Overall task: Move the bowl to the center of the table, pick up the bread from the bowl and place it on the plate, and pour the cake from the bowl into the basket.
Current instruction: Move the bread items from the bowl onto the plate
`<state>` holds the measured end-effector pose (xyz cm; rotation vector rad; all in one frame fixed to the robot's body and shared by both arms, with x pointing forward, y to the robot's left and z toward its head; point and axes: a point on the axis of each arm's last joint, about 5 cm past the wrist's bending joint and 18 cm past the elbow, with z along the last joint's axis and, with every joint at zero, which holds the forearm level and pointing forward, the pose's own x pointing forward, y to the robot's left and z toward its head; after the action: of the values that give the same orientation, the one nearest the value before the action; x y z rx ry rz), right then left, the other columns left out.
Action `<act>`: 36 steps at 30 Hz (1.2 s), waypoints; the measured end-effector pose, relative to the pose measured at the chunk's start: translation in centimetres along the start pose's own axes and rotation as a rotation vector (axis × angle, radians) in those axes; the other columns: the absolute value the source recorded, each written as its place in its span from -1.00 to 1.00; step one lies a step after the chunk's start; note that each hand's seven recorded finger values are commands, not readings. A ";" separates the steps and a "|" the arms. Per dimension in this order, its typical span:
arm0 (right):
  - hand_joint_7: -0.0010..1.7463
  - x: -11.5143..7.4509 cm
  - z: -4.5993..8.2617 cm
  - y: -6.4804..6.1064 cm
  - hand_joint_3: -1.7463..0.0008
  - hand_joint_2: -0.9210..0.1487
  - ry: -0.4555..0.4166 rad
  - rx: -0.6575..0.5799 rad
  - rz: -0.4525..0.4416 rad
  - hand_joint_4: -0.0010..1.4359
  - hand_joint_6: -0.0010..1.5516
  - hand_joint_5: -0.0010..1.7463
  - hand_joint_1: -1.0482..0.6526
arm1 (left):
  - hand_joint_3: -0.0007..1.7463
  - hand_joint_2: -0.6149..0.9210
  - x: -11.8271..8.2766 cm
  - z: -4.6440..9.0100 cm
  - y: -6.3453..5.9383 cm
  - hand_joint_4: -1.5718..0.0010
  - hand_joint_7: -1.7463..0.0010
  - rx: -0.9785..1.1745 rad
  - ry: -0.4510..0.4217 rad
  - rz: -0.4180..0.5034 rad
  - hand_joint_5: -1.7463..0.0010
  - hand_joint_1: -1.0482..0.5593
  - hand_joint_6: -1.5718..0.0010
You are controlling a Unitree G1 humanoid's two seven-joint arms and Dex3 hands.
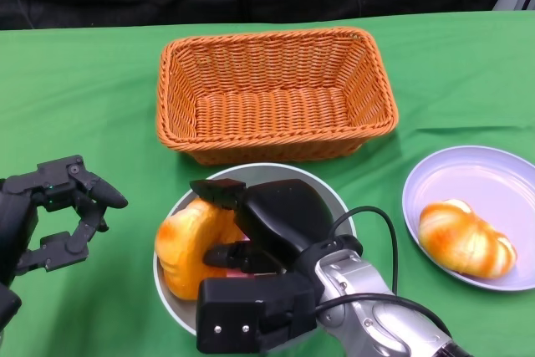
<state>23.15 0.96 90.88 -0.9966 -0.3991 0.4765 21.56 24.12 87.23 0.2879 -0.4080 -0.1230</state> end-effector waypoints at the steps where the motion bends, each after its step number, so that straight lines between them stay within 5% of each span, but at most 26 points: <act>1: -0.99 0.0 -0.1 0.0 0.94 -1.00 0.001 -0.003 -0.001 0.03 -0.31 -0.93 -0.70 | 0.03 0.60 0.0 0.0 0.0 -0.08 -0.26 0.000 0.001 0.000 -0.68 0.37 -0.09; 22: -0.98 -0.1 -0.5 0.0 1.00 -0.98 -0.009 -0.035 0.009 0.16 -0.15 -0.87 -0.60 | 0.03 0.59 0.0 0.0 -0.1 -0.08 -0.22 0.006 0.005 -0.009 -0.67 0.33 -0.10; 29: -0.95 0.1 -0.6 0.4 1.00 -0.91 -0.021 -0.049 -0.011 0.27 -0.02 -0.78 -0.33 | 0.03 0.60 0.0 0.0 -0.1 -0.07 -0.22 0.006 0.005 -0.009 -0.68 0.34 -0.10; 30: -0.93 0.1 -0.6 0.5 0.99 -0.91 -0.024 -0.050 -0.016 0.31 0.04 -0.74 -0.29 | 0.03 0.60 0.0 0.0 -0.1 -0.07 -0.22 0.006 0.005 -0.009 -0.67 0.34 -0.10; 33: -0.92 0.1 -0.7 0.7 1.00 -0.93 -0.041 -0.048 -0.038 0.14 0.30 -0.05 -0.19 | 0.03 0.60 0.0 0.0 -0.1 -0.07 -0.22 0.006 0.005 -0.009 -0.67 0.34 -0.10; 36: -0.92 0.2 -0.8 0.7 1.00 -0.92 -0.051 -0.048 -0.050 0.10 0.36 0.10 -0.17 | 0.03 0.61 0.0 0.0 -0.1 -0.07 -0.22 0.006 0.004 -0.009 -0.67 0.33 -0.09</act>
<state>23.56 0.82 89.86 -1.0203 -0.4826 0.4496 21.56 24.07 87.18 0.2963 -0.4029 -0.1298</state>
